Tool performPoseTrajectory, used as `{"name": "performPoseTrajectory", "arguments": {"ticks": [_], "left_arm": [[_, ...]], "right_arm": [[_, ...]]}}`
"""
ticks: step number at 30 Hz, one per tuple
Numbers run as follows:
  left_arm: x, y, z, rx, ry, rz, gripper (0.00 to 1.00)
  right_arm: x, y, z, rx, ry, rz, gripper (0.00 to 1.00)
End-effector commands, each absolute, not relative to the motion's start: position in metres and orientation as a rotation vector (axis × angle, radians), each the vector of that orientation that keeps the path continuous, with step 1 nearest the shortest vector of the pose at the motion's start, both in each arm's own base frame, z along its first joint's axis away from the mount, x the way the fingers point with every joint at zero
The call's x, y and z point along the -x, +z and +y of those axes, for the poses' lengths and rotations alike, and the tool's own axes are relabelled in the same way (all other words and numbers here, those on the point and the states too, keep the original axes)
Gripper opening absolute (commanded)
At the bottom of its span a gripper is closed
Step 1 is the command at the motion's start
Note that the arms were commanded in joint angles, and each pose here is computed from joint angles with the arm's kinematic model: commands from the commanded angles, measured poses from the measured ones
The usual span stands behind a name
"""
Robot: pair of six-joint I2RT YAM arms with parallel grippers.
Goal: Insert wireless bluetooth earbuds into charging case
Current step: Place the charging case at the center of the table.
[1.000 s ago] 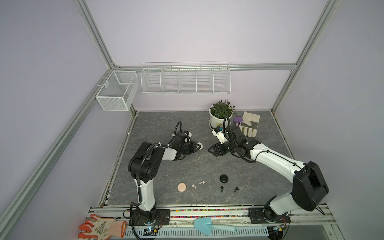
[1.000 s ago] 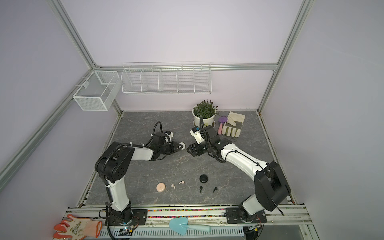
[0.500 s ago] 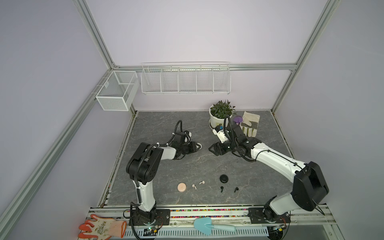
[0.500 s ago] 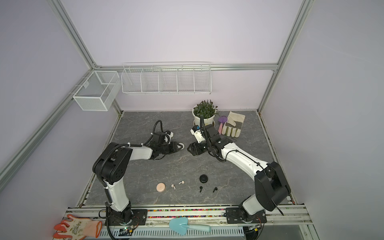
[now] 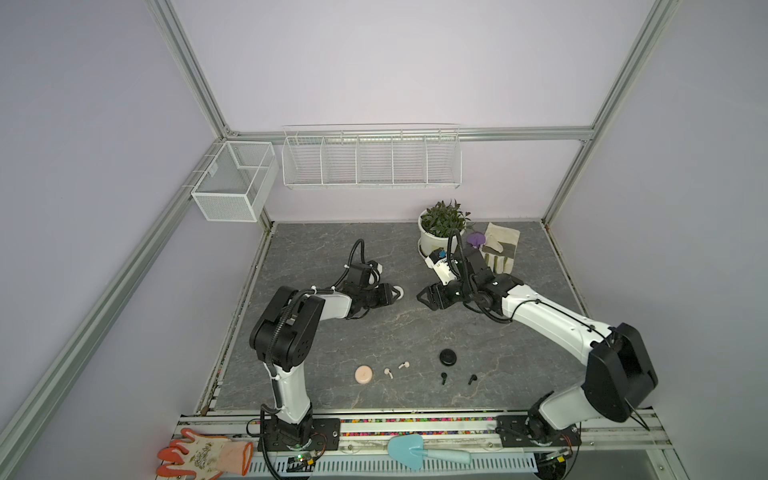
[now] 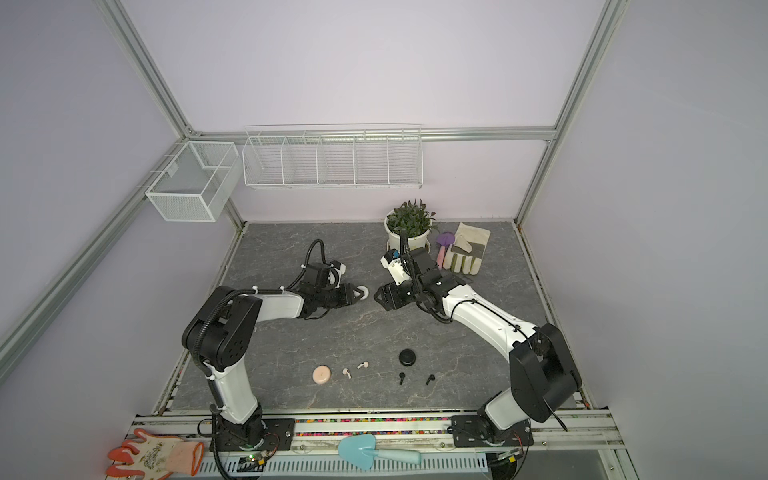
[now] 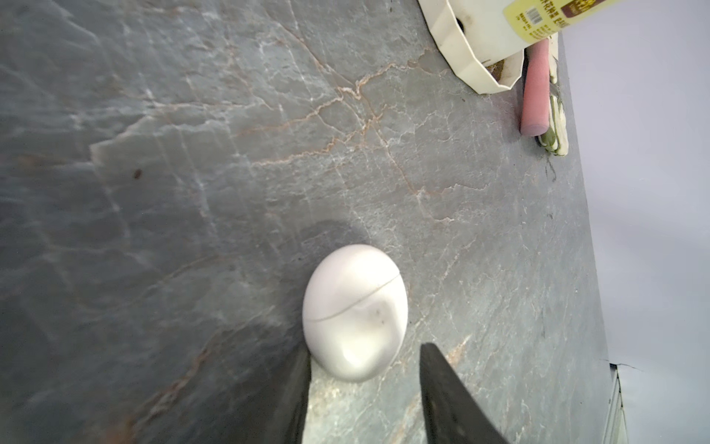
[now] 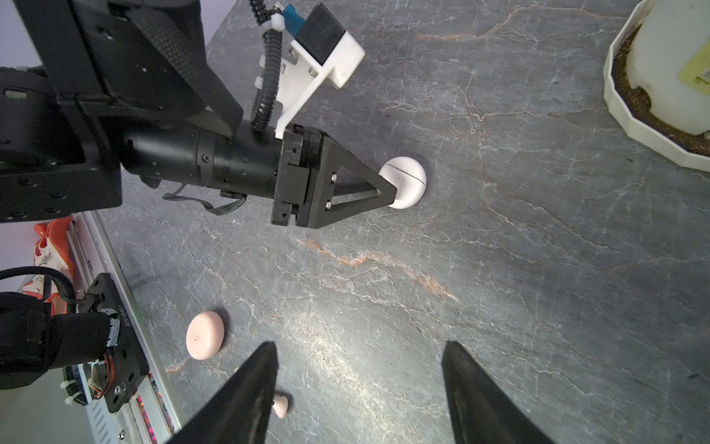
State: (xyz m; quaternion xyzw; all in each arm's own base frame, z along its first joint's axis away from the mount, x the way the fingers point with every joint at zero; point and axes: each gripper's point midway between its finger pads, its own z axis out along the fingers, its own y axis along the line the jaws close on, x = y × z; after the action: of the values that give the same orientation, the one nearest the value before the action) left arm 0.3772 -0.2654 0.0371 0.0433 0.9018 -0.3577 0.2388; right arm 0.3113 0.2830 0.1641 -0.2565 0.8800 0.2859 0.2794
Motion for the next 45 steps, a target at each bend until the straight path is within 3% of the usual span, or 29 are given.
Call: {"name": "performPoseTrajectory", "arguments": {"ticks": [1, 17, 34, 38, 45], "left_arm": [[-0.371, 0.009, -0.244, -0.087, -0.827, 2.576, 0.49], [-0.374, 0.017, -0.260, -0.072, -0.954, 2.531, 0.49], [-0.365, 0.034, -0.252, -0.058, -0.932, 2.501, 0.48], [-0.352, 0.052, -0.234, -0.023, -0.903, 2.490, 0.48], [-0.322, 0.079, -0.200, 0.055, -0.835, 2.502, 0.48]], "right_arm": [[-0.313, 0.172, 0.284, 0.703, 0.772, 2.333, 0.71], [-0.313, 0.168, 0.284, 0.693, 0.777, 2.344, 0.71], [-0.305, 0.172, 0.277, 0.722, 0.765, 2.343, 0.73], [-0.282, 0.187, 0.276, 0.841, 0.791, 2.266, 0.74], [-0.180, 0.160, 0.315, 1.351, 0.807, 1.993, 0.75]]}}
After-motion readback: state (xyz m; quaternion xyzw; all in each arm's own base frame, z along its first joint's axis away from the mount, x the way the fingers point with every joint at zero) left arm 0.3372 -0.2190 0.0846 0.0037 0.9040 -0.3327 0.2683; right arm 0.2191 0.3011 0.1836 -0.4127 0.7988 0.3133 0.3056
